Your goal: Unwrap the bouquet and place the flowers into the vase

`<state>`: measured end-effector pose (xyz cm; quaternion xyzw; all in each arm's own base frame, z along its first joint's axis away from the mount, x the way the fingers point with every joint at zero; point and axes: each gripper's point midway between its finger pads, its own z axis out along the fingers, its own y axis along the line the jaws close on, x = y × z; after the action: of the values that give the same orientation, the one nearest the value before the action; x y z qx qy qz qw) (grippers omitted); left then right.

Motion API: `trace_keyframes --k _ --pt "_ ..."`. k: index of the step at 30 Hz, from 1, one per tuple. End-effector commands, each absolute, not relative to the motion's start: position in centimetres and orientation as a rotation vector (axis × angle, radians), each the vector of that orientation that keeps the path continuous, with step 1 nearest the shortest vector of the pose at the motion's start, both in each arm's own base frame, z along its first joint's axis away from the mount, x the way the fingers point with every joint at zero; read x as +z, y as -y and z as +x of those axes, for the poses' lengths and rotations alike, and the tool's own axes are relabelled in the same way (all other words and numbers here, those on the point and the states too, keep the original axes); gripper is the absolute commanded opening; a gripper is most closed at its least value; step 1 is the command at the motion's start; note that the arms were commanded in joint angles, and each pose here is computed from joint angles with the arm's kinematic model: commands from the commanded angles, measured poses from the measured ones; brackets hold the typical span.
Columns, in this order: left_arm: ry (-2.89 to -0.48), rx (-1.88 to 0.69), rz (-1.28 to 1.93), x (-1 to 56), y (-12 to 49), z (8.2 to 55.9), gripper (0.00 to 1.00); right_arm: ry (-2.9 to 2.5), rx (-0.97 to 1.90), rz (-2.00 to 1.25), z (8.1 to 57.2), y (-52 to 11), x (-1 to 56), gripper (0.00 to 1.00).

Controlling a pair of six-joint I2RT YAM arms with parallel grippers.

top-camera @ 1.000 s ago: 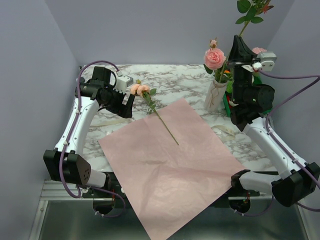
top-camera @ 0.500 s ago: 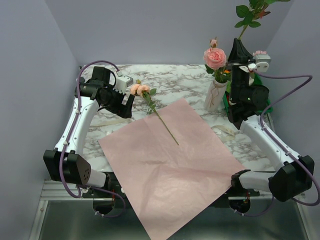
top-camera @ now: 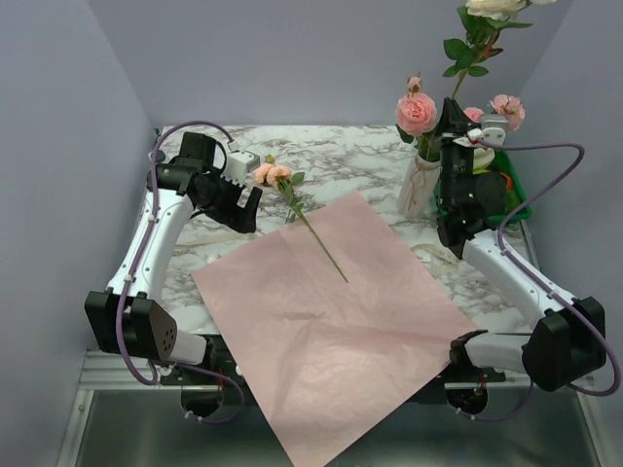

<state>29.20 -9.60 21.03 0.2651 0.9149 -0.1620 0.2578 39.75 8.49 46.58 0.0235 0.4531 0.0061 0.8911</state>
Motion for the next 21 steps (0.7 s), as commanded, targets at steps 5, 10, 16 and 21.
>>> trace_keyframes --k 5,10,16,21 --pt "-2.478 -0.48 0.716 21.2 9.8 28.7 0.99 -1.197 0.024 0.107 41.4 -8.1 40.3 0.32" --pt "-2.471 -0.483 0.717 21.6 9.9 28.7 0.99 -1.327 0.024 0.181 41.1 -7.2 38.5 0.67" --pt "-2.469 -0.475 0.718 21.1 9.8 28.4 0.99 -1.444 0.089 0.209 38.5 -7.1 34.7 0.84" --pt "-2.474 -0.502 0.694 21.4 10.1 28.8 0.99 -1.565 0.159 0.275 36.7 -7.2 31.7 1.0"
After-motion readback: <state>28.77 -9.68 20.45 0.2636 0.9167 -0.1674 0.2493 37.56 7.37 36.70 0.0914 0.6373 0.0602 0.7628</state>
